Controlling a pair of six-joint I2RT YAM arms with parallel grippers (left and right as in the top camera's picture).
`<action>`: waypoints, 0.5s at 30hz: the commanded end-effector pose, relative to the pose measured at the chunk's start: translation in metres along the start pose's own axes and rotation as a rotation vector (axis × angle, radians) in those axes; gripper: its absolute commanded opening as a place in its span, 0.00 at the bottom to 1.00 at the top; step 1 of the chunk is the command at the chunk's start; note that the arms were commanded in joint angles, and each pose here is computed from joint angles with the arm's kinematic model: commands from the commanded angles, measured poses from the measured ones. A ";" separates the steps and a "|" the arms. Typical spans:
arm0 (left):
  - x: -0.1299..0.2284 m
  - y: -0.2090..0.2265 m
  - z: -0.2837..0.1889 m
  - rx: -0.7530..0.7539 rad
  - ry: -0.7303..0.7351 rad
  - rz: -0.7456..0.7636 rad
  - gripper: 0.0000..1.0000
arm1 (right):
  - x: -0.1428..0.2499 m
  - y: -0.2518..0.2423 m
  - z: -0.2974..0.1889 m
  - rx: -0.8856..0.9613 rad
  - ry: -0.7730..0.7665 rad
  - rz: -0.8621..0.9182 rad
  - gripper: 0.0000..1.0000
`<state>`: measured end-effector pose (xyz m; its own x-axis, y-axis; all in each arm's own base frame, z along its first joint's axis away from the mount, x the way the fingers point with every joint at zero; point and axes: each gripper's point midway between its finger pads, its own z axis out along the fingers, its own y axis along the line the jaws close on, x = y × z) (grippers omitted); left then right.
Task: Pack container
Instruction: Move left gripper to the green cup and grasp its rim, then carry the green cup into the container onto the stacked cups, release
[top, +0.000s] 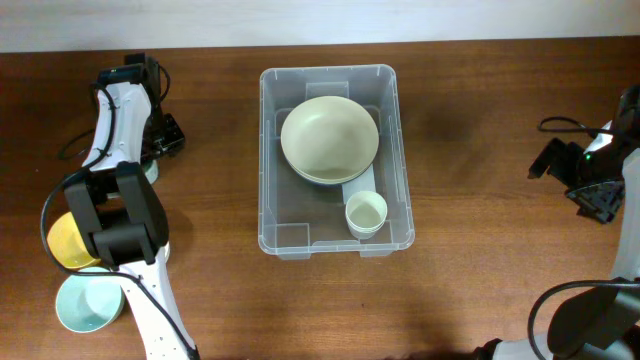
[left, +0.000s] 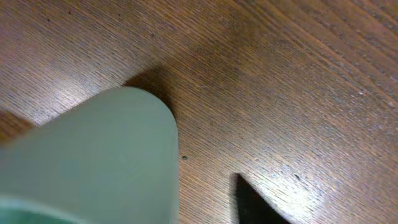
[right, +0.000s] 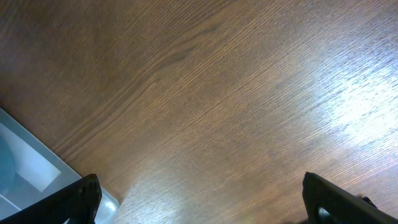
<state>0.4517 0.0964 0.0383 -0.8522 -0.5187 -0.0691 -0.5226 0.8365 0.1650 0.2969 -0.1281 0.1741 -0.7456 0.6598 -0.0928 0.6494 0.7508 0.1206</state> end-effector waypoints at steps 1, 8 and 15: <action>0.000 0.001 -0.007 0.008 -0.008 0.000 0.22 | 0.002 0.003 -0.008 -0.008 -0.025 -0.015 0.99; -0.002 0.004 -0.044 0.035 -0.071 -0.004 0.01 | 0.002 0.003 -0.008 -0.008 -0.025 -0.015 0.99; 0.031 -0.037 -0.190 0.267 -0.322 0.104 0.01 | 0.002 0.003 -0.008 -0.009 -0.024 -0.015 0.99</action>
<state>0.4552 0.0696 0.1246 -0.8560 -0.4692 -0.2171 -0.4955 0.8645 0.0851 0.2968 -0.1281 0.1741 -0.7479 0.6573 -0.0929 0.6469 0.7531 0.1202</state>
